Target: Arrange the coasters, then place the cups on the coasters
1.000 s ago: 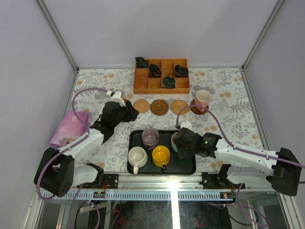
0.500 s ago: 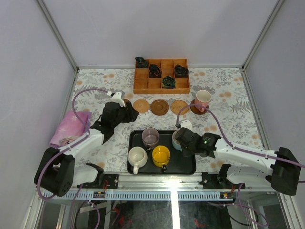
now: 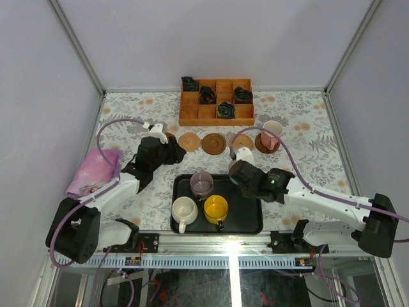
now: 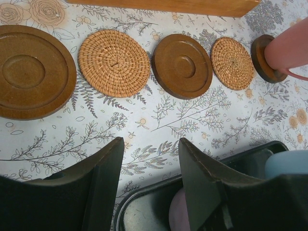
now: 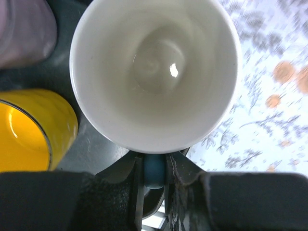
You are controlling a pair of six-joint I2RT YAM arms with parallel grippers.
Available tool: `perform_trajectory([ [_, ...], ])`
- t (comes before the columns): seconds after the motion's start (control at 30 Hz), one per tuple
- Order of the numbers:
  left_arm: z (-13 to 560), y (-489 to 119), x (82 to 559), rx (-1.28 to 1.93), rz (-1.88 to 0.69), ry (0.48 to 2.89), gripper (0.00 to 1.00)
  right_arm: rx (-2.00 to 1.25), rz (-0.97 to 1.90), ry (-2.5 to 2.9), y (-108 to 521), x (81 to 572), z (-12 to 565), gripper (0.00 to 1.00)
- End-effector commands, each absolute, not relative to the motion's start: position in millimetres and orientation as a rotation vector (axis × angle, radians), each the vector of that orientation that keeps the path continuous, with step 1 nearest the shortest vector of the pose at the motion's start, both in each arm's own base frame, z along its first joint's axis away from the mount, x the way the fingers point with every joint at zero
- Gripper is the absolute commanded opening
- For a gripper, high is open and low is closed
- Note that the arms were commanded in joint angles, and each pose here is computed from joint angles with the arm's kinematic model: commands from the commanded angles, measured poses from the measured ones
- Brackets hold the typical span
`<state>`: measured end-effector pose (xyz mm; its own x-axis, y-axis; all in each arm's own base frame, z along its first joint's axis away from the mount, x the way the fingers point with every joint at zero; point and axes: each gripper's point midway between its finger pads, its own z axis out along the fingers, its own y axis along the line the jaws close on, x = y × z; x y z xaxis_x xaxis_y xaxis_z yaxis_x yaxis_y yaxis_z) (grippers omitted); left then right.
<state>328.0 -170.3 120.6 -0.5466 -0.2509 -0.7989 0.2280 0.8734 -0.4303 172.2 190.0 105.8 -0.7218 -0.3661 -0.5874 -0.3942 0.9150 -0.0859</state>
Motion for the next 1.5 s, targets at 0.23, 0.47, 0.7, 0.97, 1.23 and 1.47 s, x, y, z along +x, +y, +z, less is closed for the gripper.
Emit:
perform_trajectory([
  [0.23, 126, -164, 331, 0.005, -0.555, 2.03, 0.49, -0.364, 0.095, 2.242, 211, 286, 174, 0.0],
  [0.47, 129, -157, 334, -0.012, -0.52, 2.021, 0.49, -0.328, 0.038, 2.263, 203, 329, 167, 0.0],
  [0.7, 124, -160, 335, -0.006, -0.529, 2.047, 0.49, -0.253, 0.044, 2.257, 195, 362, 161, 0.0],
  [0.97, 120, -162, 337, -0.007, -0.535, 2.06, 0.49, -0.206, 0.065, 2.276, 199, 385, 144, 0.0],
  [1.23, 117, -162, 338, -0.003, -0.533, 2.069, 0.5, -0.168, 0.074, 2.294, 202, 391, 133, 0.0],
  [1.47, 113, -163, 338, -0.002, -0.541, 2.08, 0.5, -0.123, 0.066, 2.279, 199, 395, 134, 0.0],
])
